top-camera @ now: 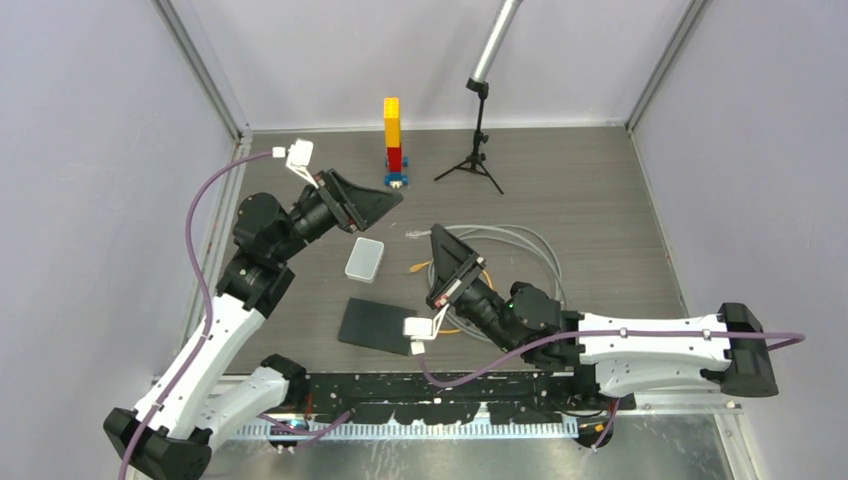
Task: Insert the plug into the switch port
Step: Pick up the connector from the center of the board.
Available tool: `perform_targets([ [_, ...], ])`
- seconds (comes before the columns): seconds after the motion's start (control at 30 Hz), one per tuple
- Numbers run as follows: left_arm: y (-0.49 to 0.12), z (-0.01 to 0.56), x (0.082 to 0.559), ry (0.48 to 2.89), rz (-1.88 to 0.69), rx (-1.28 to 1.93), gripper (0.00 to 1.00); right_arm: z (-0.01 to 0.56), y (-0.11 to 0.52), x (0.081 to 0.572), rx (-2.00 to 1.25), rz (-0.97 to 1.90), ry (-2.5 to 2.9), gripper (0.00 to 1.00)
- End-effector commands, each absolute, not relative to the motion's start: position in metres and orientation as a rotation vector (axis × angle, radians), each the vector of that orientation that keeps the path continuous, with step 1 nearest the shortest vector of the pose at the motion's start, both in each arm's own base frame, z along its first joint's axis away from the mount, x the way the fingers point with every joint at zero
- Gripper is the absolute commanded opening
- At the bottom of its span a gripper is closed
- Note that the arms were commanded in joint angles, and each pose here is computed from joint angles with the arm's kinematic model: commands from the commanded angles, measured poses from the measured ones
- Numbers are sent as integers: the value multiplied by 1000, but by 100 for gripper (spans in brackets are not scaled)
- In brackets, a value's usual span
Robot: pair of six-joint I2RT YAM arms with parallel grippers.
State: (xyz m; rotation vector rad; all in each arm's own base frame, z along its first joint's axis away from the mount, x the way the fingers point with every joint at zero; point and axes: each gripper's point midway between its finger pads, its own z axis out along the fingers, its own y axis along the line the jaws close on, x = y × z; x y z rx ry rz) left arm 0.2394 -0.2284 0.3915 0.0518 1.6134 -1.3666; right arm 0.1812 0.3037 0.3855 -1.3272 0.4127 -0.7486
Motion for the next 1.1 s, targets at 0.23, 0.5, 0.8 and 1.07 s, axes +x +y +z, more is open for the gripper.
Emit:
perform_targets([
  [0.23,-234,427,206,1449,-1487,229,68,442,282,164,-1163,-735,371,0],
  [0.5,-239,429,185,1402,-1519,386,63,443,281,163,-1181,-752,372,0],
  [0.8,-236,437,164,1310,-1481,526,56,453,279,171,-1160,-759,450,0],
  [1.07,-227,440,156,1146,-1377,579,61,442,277,179,-1206,-739,560,0],
])
